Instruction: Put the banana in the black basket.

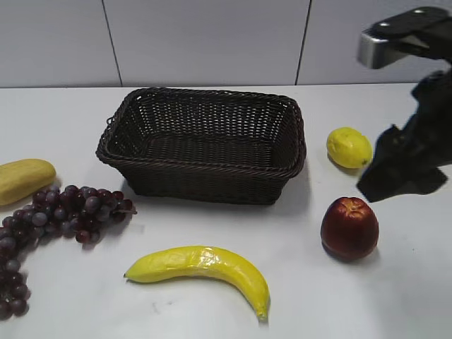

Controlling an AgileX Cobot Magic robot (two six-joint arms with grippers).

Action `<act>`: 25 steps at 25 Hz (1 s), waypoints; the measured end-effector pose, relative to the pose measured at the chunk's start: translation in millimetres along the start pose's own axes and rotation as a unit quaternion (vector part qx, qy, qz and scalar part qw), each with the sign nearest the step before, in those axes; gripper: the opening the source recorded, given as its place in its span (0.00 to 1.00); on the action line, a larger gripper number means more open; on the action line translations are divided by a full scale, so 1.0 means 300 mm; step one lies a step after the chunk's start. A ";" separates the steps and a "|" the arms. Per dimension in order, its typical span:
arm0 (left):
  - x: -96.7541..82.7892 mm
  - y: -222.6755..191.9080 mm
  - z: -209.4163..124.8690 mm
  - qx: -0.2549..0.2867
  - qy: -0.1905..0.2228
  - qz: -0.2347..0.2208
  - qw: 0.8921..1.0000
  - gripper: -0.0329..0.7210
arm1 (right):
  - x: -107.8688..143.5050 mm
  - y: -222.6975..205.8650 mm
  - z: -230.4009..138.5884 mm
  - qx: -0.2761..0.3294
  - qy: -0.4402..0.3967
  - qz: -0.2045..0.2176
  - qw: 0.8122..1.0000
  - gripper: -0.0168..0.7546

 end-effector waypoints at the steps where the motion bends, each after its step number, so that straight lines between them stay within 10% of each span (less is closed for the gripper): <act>1: 0.000 0.000 0.000 0.000 0.000 0.000 1.000 0.61 | 0.032 -0.013 0.017 0.001 0.017 0.008 1.000 0.72; 12: 0.000 0.000 0.000 0.000 0.000 0.000 1.000 0.59 | 0.388 -0.315 0.091 0.069 0.230 0.067 0.968 0.72; 25: 0.000 0.000 0.000 0.000 0.000 0.000 1.000 0.53 | 0.435 -0.610 0.132 0.151 0.321 0.079 0.932 0.64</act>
Point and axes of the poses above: a point on each arm's last joint axis where the gripper is mounted, y pointing back along that axis away from the gripper, x along the wrist's bending axis when the last joint is at zero, z = x × y, the point moved 6 cm from there along -y, pointing out along that axis toward the gripper, and after that the axes turned 8 degrees about -y, right-handed, at the moved point
